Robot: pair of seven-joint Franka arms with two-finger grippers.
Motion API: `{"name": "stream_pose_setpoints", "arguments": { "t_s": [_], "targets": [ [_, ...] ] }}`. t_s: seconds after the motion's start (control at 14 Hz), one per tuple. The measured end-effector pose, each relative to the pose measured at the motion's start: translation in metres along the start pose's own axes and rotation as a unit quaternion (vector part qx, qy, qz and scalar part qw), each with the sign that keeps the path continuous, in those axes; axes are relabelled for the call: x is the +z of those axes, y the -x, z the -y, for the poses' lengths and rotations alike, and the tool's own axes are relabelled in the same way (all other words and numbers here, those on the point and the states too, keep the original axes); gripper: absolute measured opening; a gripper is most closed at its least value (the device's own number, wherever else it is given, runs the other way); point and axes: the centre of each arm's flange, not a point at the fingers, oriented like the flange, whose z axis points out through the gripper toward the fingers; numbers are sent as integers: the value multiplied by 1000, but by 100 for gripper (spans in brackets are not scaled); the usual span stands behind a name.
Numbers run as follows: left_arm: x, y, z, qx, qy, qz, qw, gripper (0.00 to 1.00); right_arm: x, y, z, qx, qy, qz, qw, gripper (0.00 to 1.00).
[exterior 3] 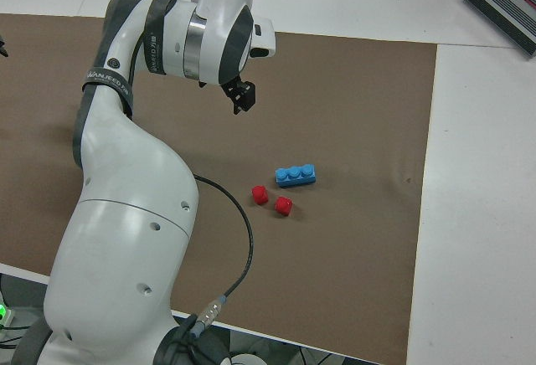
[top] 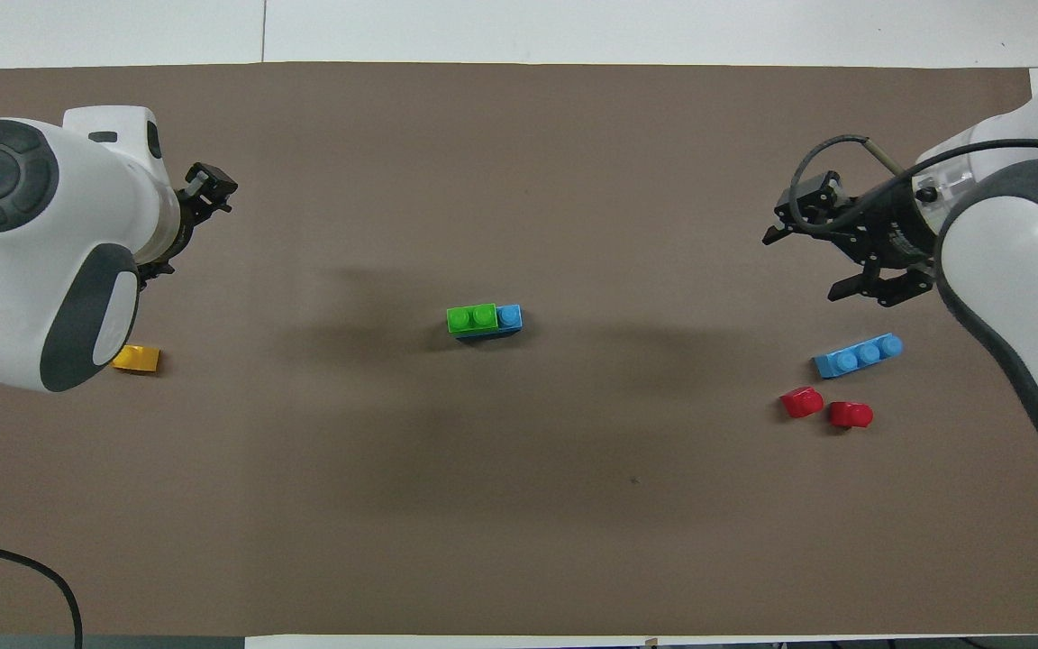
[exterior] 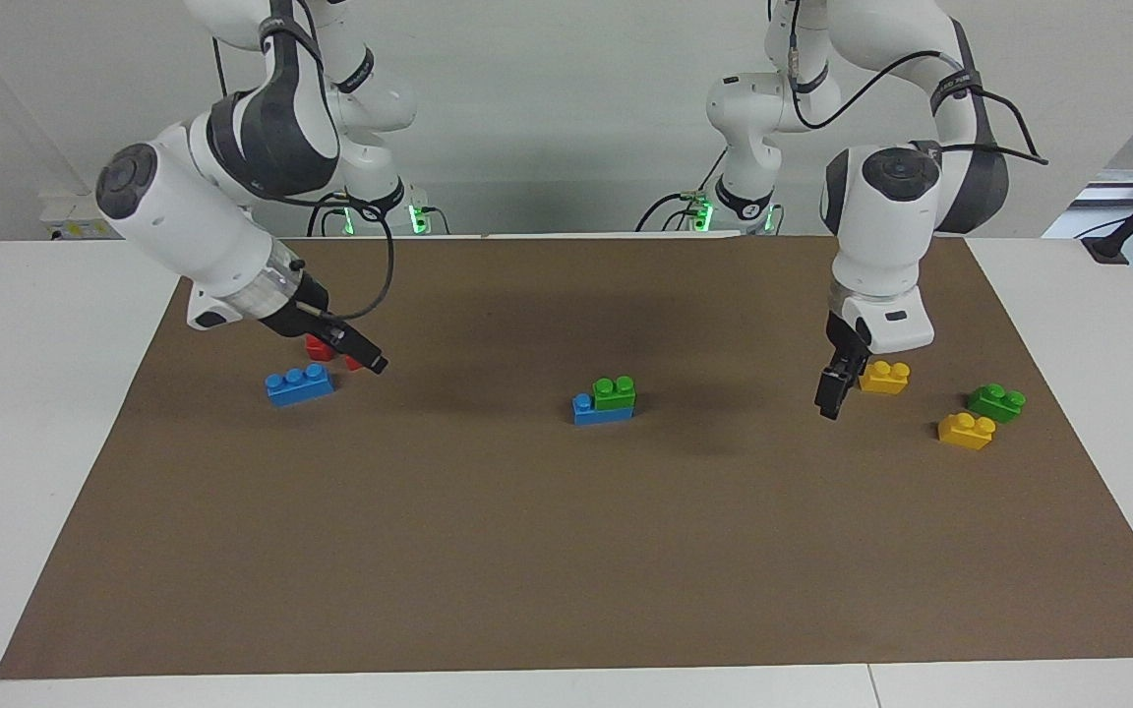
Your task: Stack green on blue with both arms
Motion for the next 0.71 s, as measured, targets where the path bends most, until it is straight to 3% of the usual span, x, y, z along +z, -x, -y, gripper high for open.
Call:
{"name": "stream_pose_setpoints", "arguments": {
  "t_s": [0.14, 0.29, 0.71],
  "targets": [
    [-17, -16, 15, 73, 2, 23, 997, 100, -31, 19, -9, -102, 52, -27, 993, 100],
    [-33, -26, 28, 143, -1, 40, 989, 100, -45, 30, -14, -156, 82, -31, 984, 100],
    [-81, -3, 55, 290, -14, 99, 952, 100, -41, 29, -20, -181, 114, -27, 977, 100]
  ]
}}
